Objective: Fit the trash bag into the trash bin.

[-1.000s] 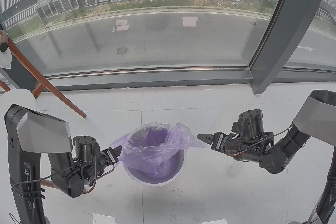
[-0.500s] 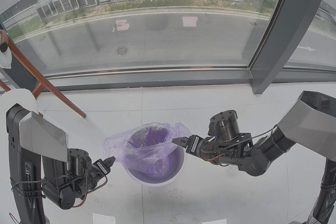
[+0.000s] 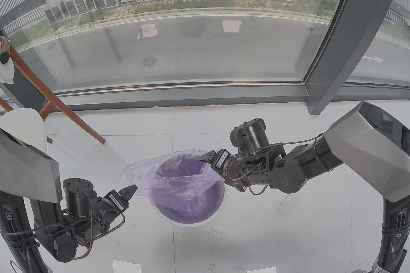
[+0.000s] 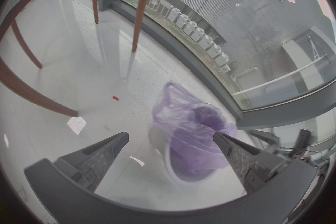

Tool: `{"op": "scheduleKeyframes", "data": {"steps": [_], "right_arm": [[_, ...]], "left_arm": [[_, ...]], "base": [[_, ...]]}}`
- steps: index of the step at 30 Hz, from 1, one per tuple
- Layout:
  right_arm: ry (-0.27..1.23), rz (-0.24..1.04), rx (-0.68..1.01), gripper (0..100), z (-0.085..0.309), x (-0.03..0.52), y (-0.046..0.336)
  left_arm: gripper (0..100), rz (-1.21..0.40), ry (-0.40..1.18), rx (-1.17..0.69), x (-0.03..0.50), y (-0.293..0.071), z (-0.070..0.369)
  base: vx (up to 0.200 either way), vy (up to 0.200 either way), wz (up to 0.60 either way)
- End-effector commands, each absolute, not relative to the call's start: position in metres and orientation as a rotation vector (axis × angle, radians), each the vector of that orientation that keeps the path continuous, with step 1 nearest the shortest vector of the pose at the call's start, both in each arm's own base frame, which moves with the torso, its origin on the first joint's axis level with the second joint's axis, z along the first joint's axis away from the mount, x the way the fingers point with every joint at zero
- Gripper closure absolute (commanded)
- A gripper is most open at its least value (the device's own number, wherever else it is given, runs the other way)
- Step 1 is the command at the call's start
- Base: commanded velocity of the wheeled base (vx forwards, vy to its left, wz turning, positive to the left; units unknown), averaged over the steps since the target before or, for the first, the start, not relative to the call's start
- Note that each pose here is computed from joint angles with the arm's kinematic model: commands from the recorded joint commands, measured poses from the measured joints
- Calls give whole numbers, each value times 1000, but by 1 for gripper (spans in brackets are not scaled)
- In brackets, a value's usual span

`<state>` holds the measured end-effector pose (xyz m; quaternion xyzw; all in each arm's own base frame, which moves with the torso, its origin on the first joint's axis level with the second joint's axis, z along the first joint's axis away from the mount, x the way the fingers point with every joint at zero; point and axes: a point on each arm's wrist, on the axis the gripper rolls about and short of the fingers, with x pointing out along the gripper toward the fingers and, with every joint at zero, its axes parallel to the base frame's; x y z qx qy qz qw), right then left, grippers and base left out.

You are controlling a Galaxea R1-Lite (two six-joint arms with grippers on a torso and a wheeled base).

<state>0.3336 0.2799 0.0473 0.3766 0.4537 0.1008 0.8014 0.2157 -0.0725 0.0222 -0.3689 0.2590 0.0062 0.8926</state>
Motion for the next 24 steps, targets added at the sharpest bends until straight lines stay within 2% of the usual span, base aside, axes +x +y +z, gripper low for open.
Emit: {"op": "scheduleKeyframes", "data": {"steps": [1,2,5,9,12,14,15,17,24], "right_arm": [[988,181,789,0,29,337,284],[984,166,783,100,25,337,284],[989,145,739,100,21,325,285],[1036,183,646,100,17,295,292],[1076,241,500,100,12,255,294],[1072,253,444,100,11,243,295],[1075,267,349,100,6,223,294],[1090,282,267,100,-1,207,292],[1068,368,242,100,-10,183,300]], "left_arm": [[0,-53,458,-800,216,-77,41],[0,-68,449,-823,220,-79,43],[0,-153,470,-906,218,-95,48],[0,-228,542,-961,206,-116,47],[0,-234,615,-973,198,-127,37],[0,-228,620,-975,200,-128,35],[0,-227,621,-990,201,-130,34],[0,-226,644,-1007,197,-132,33],[0,-199,796,-925,181,-142,4]], "base": [[0,0,0],[0,0,0],[0,0,0],[0,0,0],[0,0,0],[0,0,0],[0,0,0],[0,0,0],[0,0,0]]}}
